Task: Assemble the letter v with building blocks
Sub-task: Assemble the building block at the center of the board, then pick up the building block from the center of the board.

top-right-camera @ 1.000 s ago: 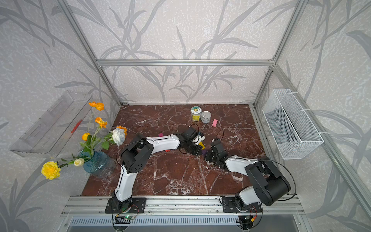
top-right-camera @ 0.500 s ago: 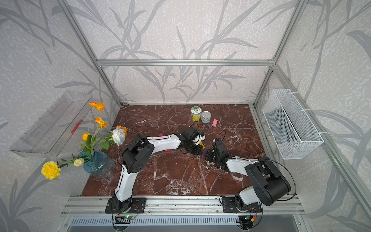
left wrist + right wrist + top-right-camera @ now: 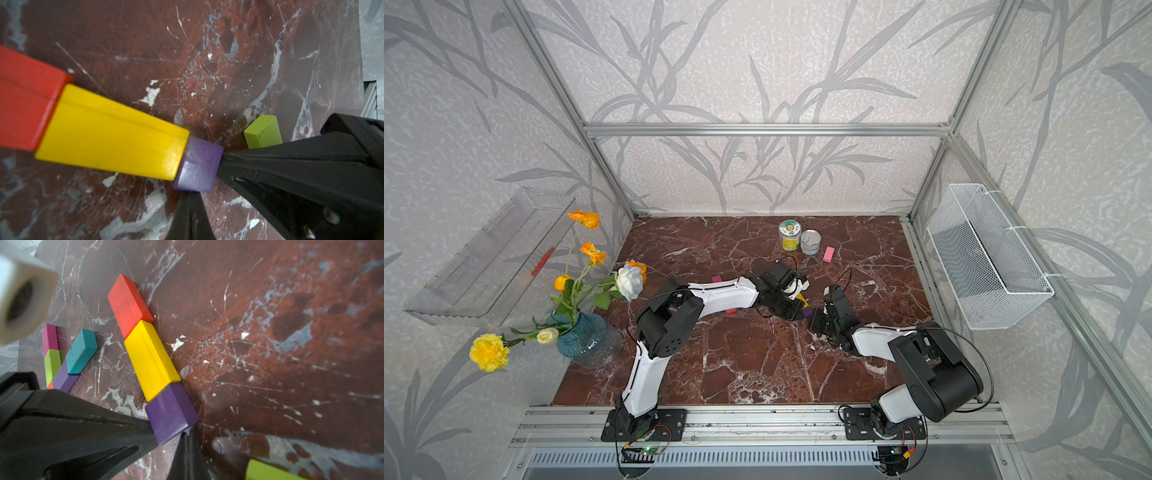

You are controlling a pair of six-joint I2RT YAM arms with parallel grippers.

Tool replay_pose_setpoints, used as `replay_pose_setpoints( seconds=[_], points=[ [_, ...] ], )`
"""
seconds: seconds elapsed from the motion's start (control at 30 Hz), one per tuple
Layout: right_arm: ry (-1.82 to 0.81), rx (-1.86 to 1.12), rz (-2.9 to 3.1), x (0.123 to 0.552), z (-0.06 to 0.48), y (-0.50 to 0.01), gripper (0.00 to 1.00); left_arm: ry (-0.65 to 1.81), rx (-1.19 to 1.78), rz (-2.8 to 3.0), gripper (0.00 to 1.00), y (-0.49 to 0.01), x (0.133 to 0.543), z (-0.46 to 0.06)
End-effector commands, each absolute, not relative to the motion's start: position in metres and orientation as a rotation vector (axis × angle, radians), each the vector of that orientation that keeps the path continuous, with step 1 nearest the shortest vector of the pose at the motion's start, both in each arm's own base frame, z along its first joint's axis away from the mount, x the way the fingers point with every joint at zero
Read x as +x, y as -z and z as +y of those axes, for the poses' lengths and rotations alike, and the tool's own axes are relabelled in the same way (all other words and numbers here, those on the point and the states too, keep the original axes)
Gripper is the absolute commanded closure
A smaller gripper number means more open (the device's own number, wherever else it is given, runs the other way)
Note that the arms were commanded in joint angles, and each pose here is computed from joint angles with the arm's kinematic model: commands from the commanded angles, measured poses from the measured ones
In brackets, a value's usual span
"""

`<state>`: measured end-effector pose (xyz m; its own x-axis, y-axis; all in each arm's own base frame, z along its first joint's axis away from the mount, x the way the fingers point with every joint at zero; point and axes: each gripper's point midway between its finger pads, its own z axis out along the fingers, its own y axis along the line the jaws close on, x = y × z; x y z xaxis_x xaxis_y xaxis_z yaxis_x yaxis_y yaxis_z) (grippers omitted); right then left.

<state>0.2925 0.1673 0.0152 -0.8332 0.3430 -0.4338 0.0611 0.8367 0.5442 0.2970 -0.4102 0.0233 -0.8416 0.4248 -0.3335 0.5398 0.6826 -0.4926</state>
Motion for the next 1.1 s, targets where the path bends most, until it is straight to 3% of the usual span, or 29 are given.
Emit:
replay_pose_setpoints(
  seconds=[0.0, 0.5, 0.7, 0.77, 1.07],
  points=[
    [-0.644, 0.345, 2.626, 0.265, 0.154, 0.015, 1.0, 0.853, 0.802, 2.737, 1.0, -0.013, 0.29, -0.404],
    [-0.424, 0.281, 2.543, 0.253, 0.116, -0.059, 0.98, 0.957, 0.83, 2.54, 1.0, -0.052, 0.29, -0.407],
    [-0.287, 0.309, 2.542, 0.241, 0.092, -0.069, 0.69, 1.084, 0.828, 2.412, 0.91, -0.086, 0.287, -0.414],
    [-0.235, 0.272, 2.582, 0.239, 0.089, -0.066, 0.58, 1.08, 0.817, 2.377, 0.82, -0.098, 0.289, -0.412],
    [-0.323, 0.233, 2.656, 0.242, 0.108, -0.045, 0.42, 0.964, 0.742, 2.343, 0.57, -0.113, 0.305, -0.387]
  ],
)
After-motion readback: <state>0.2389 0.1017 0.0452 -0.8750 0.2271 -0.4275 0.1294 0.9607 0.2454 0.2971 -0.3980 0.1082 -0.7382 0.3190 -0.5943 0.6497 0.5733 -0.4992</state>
